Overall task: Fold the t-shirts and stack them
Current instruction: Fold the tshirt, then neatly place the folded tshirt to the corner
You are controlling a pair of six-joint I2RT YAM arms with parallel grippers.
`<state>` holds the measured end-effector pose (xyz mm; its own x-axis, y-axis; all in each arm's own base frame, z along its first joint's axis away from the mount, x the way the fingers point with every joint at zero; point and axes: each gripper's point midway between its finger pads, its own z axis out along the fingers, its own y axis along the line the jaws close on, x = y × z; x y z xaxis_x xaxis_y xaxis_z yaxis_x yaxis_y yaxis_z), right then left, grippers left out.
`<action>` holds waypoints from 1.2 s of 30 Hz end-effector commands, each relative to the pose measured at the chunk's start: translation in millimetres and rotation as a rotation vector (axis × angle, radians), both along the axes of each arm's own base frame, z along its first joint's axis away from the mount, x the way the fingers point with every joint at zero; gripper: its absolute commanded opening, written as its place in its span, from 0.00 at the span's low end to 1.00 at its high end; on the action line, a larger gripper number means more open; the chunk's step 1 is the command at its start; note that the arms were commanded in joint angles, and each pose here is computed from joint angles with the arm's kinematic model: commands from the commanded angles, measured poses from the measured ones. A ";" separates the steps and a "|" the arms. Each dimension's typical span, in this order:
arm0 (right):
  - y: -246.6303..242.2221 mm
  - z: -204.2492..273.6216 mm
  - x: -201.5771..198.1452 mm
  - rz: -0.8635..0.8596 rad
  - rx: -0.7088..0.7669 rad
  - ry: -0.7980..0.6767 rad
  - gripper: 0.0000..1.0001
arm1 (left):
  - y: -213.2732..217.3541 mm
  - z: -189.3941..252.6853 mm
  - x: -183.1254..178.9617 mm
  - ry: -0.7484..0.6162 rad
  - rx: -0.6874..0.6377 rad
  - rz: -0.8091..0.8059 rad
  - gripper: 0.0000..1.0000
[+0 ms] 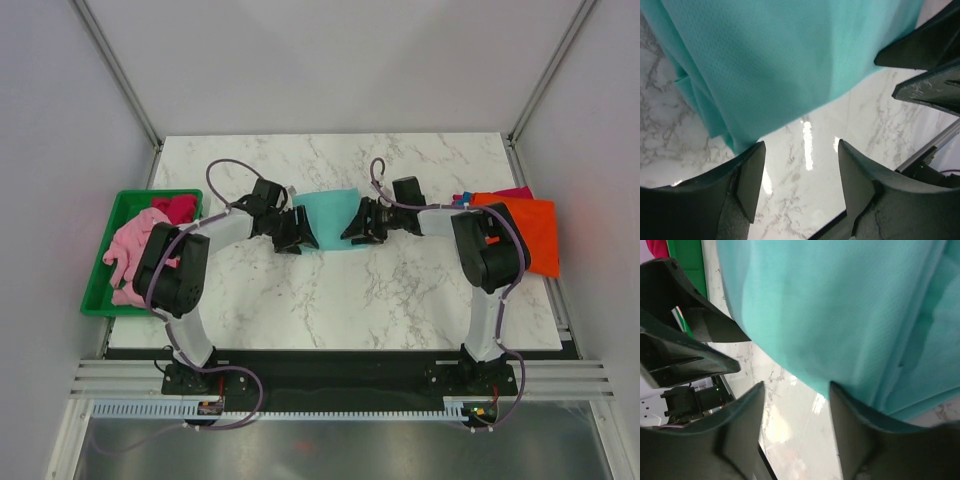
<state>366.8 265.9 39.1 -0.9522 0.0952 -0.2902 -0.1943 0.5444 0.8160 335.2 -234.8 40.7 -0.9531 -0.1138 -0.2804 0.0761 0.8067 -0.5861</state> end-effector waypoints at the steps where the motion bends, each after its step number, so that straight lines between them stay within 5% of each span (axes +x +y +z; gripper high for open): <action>1: -4.5 59.4 18.1 0.019 -0.028 -0.147 0.66 | -1.5 78.7 15.9 -0.173 -0.006 -0.029 0.68; 6: -11.9 122.6 28.5 0.008 -0.056 -0.275 0.98 | 12.3 153.9 6.8 -0.308 0.036 -0.020 0.75; 10: -24.2 137.9 48.3 -0.030 -0.091 -0.321 0.98 | 34.7 199.1 -19.4 -0.441 0.054 0.010 0.76; 22: -71.7 83.8 120.2 -0.179 -0.389 -0.288 0.98 | 98.9 167.6 -112.6 -0.545 0.144 0.072 0.76; 36: -20.1 -12.3 147.9 -0.120 -0.403 -0.168 0.97 | 119.3 165.6 -122.8 -0.638 0.162 0.157 0.77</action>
<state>519.0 218.6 46.5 -0.8642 0.0866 -0.4957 -0.2076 0.8360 0.5080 205.0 -114.2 207.3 -0.5827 -0.1754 -0.7935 0.2231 0.9044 -0.3637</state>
